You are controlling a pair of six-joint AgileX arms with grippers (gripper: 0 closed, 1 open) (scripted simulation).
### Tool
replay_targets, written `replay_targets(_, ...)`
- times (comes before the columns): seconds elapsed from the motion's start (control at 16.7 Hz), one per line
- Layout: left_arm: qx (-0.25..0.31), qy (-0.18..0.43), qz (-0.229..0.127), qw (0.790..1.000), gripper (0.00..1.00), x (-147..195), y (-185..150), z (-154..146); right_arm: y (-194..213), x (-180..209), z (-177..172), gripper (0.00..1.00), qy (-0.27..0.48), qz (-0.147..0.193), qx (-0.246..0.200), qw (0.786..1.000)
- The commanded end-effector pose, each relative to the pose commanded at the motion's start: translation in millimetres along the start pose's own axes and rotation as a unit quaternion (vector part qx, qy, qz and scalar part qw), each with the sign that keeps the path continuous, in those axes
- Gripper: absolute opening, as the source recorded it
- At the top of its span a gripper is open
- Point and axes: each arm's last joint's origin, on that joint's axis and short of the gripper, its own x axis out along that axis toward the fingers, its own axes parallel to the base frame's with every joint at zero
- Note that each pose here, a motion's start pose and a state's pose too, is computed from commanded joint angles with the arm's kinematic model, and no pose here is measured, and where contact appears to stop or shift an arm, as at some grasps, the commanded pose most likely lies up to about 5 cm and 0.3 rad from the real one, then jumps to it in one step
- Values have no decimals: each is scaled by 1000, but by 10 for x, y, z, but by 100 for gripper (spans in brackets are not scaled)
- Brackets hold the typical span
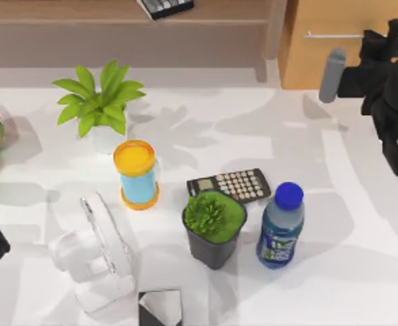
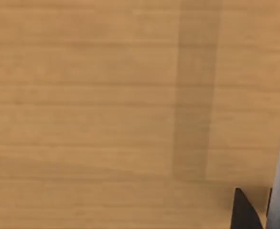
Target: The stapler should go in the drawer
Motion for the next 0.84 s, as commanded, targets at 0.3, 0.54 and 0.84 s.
replay_targets(0.3, 0, 0, 0, 1000, 100, 0, 0, 0, 0, 0, 0, 75, 0, 0, 0, 1000)
replay_targets(0.54, 0, 0, 0, 1000, 100, 0, 0, 0, 0, 0, 0, 100, 0, 0, 0, 1000)
replay_targets(0.84, 0, 0, 0, 1000, 100, 0, 0, 0, 0, 0, 0, 100, 0, 0, 0, 1000)
